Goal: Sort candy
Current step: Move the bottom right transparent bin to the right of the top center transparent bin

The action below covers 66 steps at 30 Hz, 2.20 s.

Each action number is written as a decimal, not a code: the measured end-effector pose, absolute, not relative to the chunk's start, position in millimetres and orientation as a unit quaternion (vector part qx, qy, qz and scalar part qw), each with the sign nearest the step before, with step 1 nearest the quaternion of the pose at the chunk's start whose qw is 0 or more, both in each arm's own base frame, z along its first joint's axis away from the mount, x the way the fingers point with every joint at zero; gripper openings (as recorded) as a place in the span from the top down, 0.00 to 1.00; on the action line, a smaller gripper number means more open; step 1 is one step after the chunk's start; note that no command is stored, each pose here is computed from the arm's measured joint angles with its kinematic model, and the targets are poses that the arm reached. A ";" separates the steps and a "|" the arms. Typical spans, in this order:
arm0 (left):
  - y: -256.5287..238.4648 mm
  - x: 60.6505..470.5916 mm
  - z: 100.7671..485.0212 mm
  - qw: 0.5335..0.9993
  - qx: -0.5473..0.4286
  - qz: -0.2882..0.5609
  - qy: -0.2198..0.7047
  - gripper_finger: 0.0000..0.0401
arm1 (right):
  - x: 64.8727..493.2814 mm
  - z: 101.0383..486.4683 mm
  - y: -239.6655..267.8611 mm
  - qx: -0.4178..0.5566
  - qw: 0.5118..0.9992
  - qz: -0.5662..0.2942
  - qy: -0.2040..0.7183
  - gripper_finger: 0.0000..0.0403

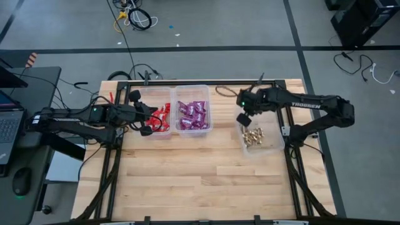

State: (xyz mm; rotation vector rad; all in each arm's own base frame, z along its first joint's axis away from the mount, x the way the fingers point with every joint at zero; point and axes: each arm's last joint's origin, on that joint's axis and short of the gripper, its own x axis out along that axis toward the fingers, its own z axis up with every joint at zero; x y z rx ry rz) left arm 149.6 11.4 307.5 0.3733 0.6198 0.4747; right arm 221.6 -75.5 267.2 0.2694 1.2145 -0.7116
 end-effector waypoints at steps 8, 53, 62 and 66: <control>12.0 149.4 307.8 0.905 0.183 0.242 0.299 1.00 | 219.7 273.2 -118.7 0.120 0.780 -0.364 0.495 1.00; 12.9 149.3 308.5 0.907 0.151 0.270 0.287 1.00 | 172.0 251.2 -83.4 0.307 0.664 -0.378 0.567 1.00; 12.8 149.2 308.4 0.907 0.145 0.272 0.286 1.00 | 145.8 267.1 -47.0 0.295 0.594 -0.405 0.630 1.00; 12.8 149.1 308.3 0.907 0.147 0.271 0.287 1.00 | 127.7 281.3 -20.5 0.317 0.619 -0.409 0.592 1.00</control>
